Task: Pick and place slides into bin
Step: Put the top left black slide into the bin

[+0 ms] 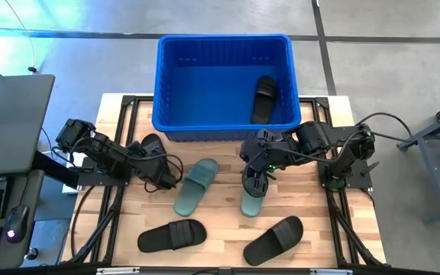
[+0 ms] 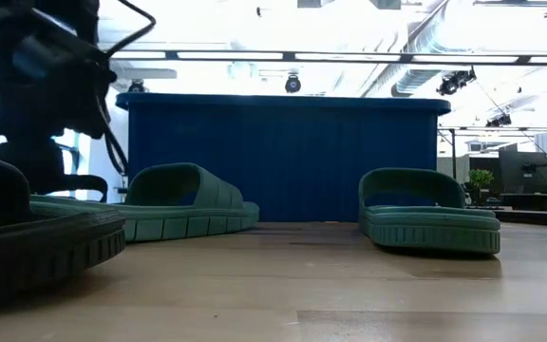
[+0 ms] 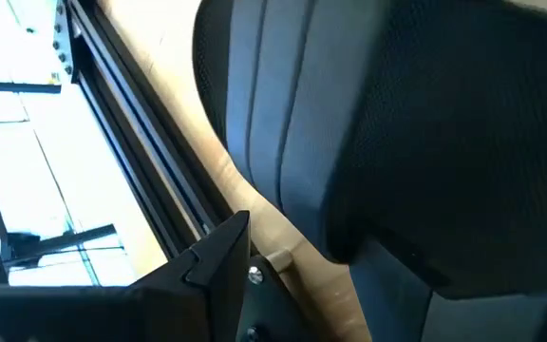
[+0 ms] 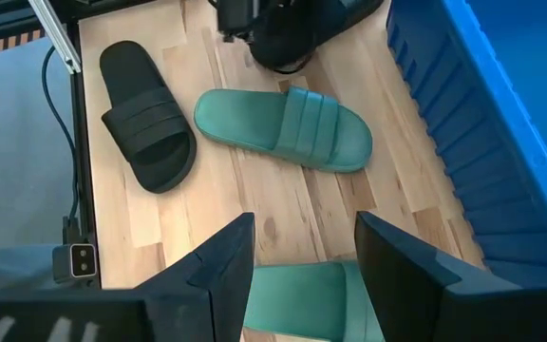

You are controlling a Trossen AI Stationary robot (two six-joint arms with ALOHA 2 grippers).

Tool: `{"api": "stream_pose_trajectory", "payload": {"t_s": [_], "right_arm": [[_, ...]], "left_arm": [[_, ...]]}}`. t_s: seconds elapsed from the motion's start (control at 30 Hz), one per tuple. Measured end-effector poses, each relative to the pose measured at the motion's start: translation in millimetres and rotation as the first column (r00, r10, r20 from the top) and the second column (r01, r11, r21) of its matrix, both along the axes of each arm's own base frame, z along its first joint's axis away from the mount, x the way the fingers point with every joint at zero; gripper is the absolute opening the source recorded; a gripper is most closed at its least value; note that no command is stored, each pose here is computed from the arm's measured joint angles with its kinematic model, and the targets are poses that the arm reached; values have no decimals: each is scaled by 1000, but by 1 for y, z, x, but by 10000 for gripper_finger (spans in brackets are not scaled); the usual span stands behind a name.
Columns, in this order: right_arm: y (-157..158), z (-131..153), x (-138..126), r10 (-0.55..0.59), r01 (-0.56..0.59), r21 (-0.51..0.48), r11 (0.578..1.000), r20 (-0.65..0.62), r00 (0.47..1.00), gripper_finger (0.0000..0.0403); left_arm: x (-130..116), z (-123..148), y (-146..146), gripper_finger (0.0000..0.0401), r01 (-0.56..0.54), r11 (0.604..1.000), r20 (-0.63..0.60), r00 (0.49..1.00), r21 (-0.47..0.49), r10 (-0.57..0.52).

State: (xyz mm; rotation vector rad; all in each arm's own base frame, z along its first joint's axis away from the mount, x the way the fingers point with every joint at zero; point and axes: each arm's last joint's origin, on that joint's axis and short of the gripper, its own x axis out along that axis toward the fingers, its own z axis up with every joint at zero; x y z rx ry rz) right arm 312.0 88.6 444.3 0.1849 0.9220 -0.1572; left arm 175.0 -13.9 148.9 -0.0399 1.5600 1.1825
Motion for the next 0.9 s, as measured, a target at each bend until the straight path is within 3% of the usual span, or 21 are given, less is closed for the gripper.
{"api": "stream_pose_trajectory", "payload": {"t_s": [0.2, 0.43, 0.53, 0.7, 0.9], "right_arm": [[0, 0, 0, 0, 0, 0, 1000, 0, 1000, 173], [0, 0, 0, 0, 0, -1, 1000, 0, 1000, 173], [0, 0, 0, -3, 3, -6, 1000, 2, 1000, 173], [-1, 0, 0, -13, 13, -32, 999, 8, 1000, 173], [-2, 0, 0, -25, 26, -49, 998, 13, 1000, 173]], "left_arm": [[1, 0, 10, 146, -50, 999, 0, 999, -3, 50], [1, 0, 10, 15, 17, 999, -45, 999, -48, -19], [3, 1, 9, 19, 15, 994, -56, 998, -108, -21], [19, 15, 0, 6, 113, 958, -42, 991, -265, -129], [40, 60, -26, 4, 230, 925, 18, 972, -304, -236]]}}
